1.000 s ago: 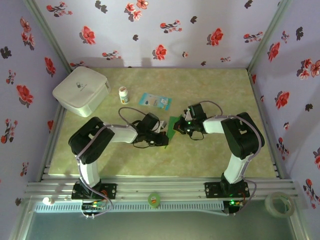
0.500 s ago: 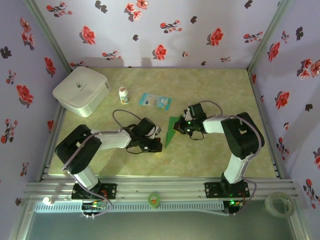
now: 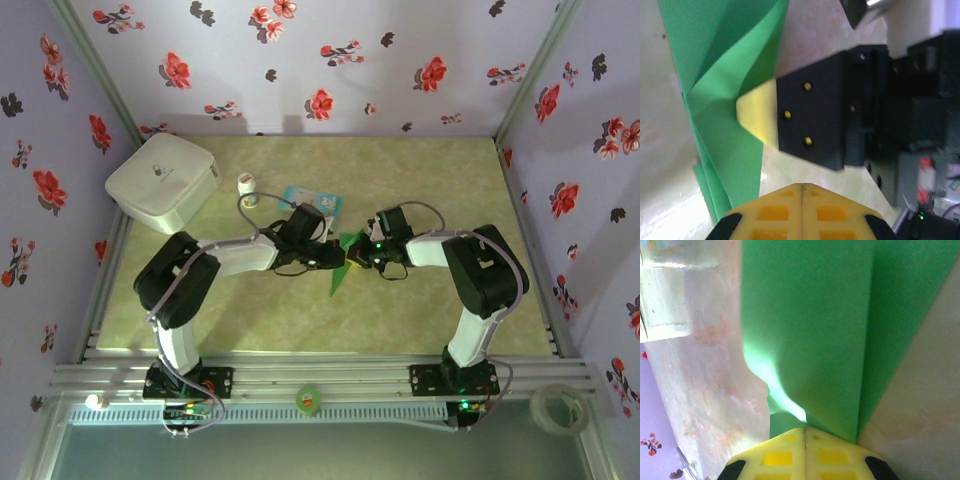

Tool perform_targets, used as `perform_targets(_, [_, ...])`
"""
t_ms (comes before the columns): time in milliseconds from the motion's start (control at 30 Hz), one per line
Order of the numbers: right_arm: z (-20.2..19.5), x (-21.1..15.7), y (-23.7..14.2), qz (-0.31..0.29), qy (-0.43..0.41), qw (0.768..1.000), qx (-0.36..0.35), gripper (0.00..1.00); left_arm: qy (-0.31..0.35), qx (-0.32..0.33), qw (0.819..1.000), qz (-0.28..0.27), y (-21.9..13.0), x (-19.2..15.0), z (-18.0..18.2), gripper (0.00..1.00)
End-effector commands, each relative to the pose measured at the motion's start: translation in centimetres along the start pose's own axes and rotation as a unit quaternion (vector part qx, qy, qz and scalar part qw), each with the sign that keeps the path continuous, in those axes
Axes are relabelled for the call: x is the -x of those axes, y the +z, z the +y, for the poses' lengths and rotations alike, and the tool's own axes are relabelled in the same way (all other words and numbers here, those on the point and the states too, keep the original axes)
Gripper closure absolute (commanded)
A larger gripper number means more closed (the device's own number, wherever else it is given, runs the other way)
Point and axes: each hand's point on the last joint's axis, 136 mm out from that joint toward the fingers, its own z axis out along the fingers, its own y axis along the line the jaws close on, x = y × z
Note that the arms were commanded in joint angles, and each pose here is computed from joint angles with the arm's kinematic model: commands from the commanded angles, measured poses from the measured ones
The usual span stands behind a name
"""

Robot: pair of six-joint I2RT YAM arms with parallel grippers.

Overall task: Fold a paper plane with a square sheet of paper (pick it up from the middle)
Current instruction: Fold the wing for the fifth time at the center of the table.

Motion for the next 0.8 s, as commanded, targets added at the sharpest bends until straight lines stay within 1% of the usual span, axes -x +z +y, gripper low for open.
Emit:
perform_targets(0, [-3.4,-0.9,0.7,0.008,0.036,0.998,-0.056,0.95,0.002,0.006,1.0,0.017,1.6,0.3,0.8,0.95])
perform_targets(133, [-3.1,-0.8,0.7,0.006,0.038,0.998,-0.049,0.95,-0.003,0.031,0.999,0.035,2.7,-0.2,2.5,0.95])
perform_targets(433, [-1.6,-0.1,0.2,0.0,0.029,0.999,-0.031,0.93,-0.014,0.092,0.994,0.064,3.4,-3.1,6.8,0.97])
perform_targets(567, [0.0,1.2,-1.5,-0.02,0.001,0.999,-0.035,0.88,-0.016,0.104,0.992,0.069,2.8,-4.2,7.7,0.98])
perform_targets(700, [1.4,2.3,-3.3,-0.048,-0.017,0.998,-0.025,0.87,-0.016,0.101,0.992,0.077,2.4,-5.2,8.0,1.0])
perform_targets(767, [2.1,2.3,-3.6,-0.05,-0.021,0.998,-0.011,0.9,-0.015,0.098,0.992,0.078,2.3,-5.5,8.0,1.0])
